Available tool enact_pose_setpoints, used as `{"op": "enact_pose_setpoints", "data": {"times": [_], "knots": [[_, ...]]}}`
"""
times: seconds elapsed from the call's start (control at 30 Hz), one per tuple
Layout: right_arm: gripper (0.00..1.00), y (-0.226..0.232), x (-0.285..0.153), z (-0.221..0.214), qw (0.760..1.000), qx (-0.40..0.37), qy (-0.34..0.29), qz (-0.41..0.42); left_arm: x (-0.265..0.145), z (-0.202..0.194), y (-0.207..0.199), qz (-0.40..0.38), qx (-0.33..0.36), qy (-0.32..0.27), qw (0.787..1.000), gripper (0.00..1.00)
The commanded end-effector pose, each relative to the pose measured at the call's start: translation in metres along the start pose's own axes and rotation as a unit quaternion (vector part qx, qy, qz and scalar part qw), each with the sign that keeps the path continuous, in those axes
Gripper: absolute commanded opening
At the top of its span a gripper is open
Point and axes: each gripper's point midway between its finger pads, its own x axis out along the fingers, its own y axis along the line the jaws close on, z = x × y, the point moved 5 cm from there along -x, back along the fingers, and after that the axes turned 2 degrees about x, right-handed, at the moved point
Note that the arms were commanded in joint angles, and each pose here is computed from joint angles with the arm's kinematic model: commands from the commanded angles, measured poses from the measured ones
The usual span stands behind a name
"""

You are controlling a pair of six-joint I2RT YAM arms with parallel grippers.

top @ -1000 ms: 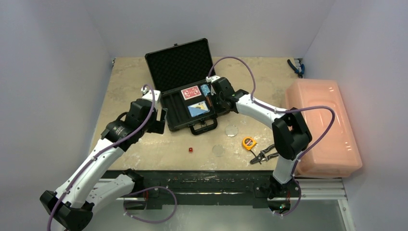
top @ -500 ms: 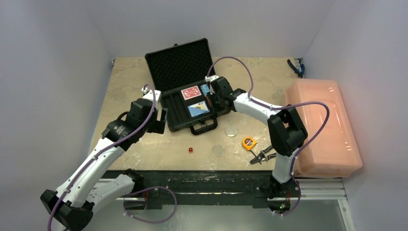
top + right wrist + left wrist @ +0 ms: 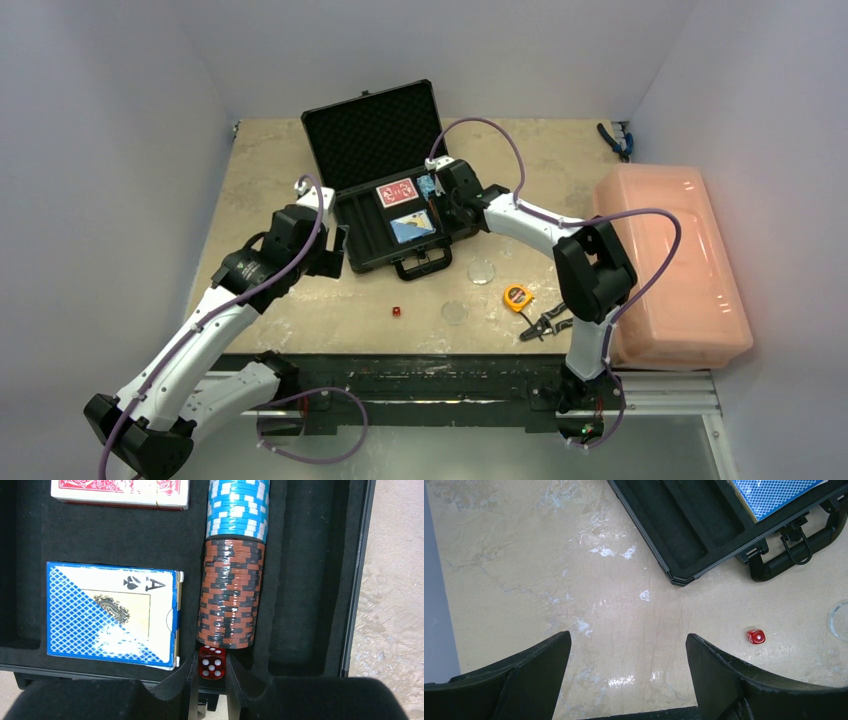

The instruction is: Pack up texas hold em set

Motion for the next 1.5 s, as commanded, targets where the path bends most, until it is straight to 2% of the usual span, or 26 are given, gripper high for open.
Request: {"op": "enact_pose_setpoints", "data": {"times": [0.0,0.23,0.67,0.93,1.47], "knots": [[0.0,0.0029,0.0021,0.0172,1.0,0.001,-0.026,0.01,-0.0054,0.0134,0.0018,0.001,-0.006,-0.023,1.0,0.85],[0.01,0.0052,0.0026,0.0133,1.0,0.004,-0.021,0.019,-0.005,0.0133,0.002,0.002,-0.005,-0.022,1.0,0.85],[0.28,0.0046,0.0043,0.0103,1.0,0.006,-0.016,0.019,-0.0047,0.0133,0.0018,0.002,-0.005,-0.022,1.0,0.85],[0.37,0.0045,0.0031,0.0115,1.0,0.006,-0.017,0.018,-0.0041,0.013,0.0015,0.002,-0.004,-0.02,1.0,0.85],[0.37,0.0093,-0.0037,0.016,0.999,0.005,-0.02,0.035,-0.0043,0.0131,0.0017,0.002,-0.004,-0.02,1.0,0.85]]}}
